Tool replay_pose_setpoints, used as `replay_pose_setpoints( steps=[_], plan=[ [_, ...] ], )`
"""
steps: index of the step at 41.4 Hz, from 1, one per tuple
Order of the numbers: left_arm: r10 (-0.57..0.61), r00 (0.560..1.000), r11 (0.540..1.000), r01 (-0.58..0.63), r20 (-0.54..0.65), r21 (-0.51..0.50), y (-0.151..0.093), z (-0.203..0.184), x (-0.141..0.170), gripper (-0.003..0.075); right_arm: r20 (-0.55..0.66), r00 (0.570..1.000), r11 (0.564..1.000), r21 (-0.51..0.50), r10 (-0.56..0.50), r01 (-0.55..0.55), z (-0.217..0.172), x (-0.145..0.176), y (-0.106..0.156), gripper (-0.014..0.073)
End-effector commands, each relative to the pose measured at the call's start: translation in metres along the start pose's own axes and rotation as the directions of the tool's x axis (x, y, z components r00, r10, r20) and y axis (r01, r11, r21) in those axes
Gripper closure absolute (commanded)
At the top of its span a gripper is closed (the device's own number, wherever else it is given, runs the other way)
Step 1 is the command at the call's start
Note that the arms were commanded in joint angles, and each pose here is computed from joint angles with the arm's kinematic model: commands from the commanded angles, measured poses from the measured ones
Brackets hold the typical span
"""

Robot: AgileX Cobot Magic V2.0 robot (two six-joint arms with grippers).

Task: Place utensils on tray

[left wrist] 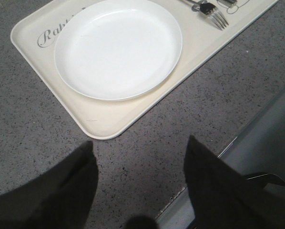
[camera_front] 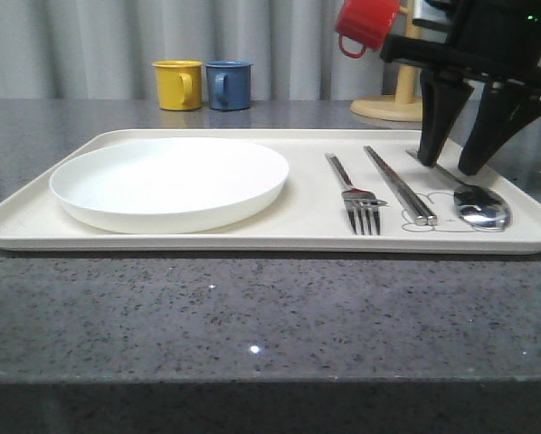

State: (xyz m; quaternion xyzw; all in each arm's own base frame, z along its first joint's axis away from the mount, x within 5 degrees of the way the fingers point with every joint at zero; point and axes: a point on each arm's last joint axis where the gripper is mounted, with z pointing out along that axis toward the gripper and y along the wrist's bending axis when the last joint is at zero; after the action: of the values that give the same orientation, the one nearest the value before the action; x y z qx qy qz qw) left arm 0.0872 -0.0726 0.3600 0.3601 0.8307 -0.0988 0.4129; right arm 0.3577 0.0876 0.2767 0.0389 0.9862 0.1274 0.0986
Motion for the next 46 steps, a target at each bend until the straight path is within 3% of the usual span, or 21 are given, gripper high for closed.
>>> replay_pose_setpoints(
  steps=[1, 8, 14, 23, 41, 46],
  plan=[
    [0.001, 0.996, 1.000, -0.001, 0.087, -0.004, 0.001, -0.005, -0.011, 0.0334, 0.162, 0.982, 0.995, -0.020, -0.095, 0.100, -0.056, 0.009, 0.011, 0.0236],
    [0.001, 0.996, 1.000, -0.001, 0.087, -0.004, 0.001, -0.005, -0.011, 0.0334, 0.188, 0.930, 0.949, 0.095, -0.314, 0.301, -0.098, 0.045, 0.025, 0.0237],
    [0.001, 0.996, 1.000, -0.001, 0.087, -0.004, 0.001, -0.005, -0.011, 0.0334, 0.198, 0.884, 0.902, 0.183, -0.423, 0.391, -0.118, 0.082, 0.028, 0.0237],
    [0.001, 0.996, 1.000, -0.001, 0.087, -0.004, 0.001, -0.005, -0.011, 0.0334, 0.338, 0.840, 0.905, 0.127, -0.425, 0.407, -0.134, 0.135, 0.012, 0.0237],
    [0.001, 0.996, 1.000, -0.001, 0.087, -0.004, 0.001, -0.005, -0.011, 0.0334, 0.579, 0.710, 0.902, 0.117, -0.402, 0.415, -0.140, 0.243, -0.044, 0.0238],
    [0.001, 0.996, 1.000, -0.001, 0.087, -0.004, 0.001, -0.005, -0.011, 0.0334, 0.616, 0.682, 0.902, 0.115, -0.394, 0.417, -0.135, 0.264, -0.056, 0.0328]
  ],
)
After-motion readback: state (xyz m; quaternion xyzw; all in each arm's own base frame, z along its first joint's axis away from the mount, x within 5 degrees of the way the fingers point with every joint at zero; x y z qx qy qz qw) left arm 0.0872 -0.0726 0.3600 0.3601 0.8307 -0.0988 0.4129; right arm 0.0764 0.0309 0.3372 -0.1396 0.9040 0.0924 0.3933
